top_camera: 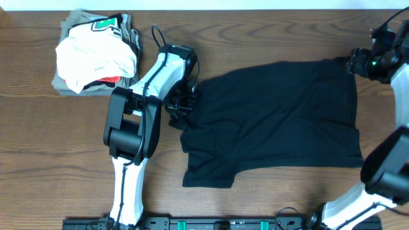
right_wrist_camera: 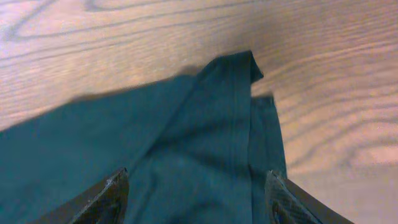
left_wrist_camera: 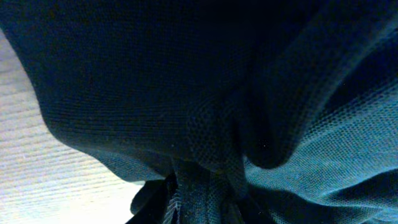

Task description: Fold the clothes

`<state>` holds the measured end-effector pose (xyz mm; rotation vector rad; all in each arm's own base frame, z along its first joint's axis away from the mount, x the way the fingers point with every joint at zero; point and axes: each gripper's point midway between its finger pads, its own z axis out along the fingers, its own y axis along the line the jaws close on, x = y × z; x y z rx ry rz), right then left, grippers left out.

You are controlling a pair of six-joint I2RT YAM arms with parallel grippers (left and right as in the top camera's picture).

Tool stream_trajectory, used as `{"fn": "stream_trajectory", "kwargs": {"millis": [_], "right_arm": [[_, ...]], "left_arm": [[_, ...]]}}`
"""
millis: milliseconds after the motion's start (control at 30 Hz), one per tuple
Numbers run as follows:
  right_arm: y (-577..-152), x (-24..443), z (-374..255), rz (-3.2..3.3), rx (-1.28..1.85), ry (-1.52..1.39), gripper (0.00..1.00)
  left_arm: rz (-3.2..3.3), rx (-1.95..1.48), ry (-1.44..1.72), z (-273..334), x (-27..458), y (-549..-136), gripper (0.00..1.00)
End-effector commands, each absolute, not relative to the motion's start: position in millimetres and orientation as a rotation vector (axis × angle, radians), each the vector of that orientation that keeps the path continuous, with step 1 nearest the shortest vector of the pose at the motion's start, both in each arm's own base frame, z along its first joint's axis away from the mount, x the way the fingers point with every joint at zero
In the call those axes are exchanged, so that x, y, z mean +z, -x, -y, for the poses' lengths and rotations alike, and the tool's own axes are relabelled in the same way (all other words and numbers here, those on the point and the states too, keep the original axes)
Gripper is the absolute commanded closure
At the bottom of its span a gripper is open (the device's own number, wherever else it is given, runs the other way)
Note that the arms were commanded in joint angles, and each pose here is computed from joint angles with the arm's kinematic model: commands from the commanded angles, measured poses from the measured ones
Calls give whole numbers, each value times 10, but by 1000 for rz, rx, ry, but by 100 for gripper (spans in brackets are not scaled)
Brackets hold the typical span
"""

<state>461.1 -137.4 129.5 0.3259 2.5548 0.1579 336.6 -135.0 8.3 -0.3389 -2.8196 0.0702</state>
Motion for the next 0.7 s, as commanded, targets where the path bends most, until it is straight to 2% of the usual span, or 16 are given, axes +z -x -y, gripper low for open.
{"fn": "stream_trajectory", "kwargs": {"millis": [0, 200, 433, 533, 667], "right_arm": [[-4754, 1053, 1353, -2565, 167, -310, 32], [-5074, 746, 1463, -2501, 142, -311, 34], [-5220, 322, 1452, -2508, 156, -318, 36], [-5226, 265, 1420, -2517, 160, -312, 36], [-5237, 274, 1438, -2511, 154, -313, 35]], "left_arm": [[2878, 74, 326, 1362, 226, -3497, 76], [3066, 74, 361, 1402, 608, -3841, 65], [3386, 103, 397, 1535, 808, -4557, 55], [3487, 148, 409, 1631, 795, -4838, 54], [3537, 243, 439, 1761, 746, -5012, 54]]}}
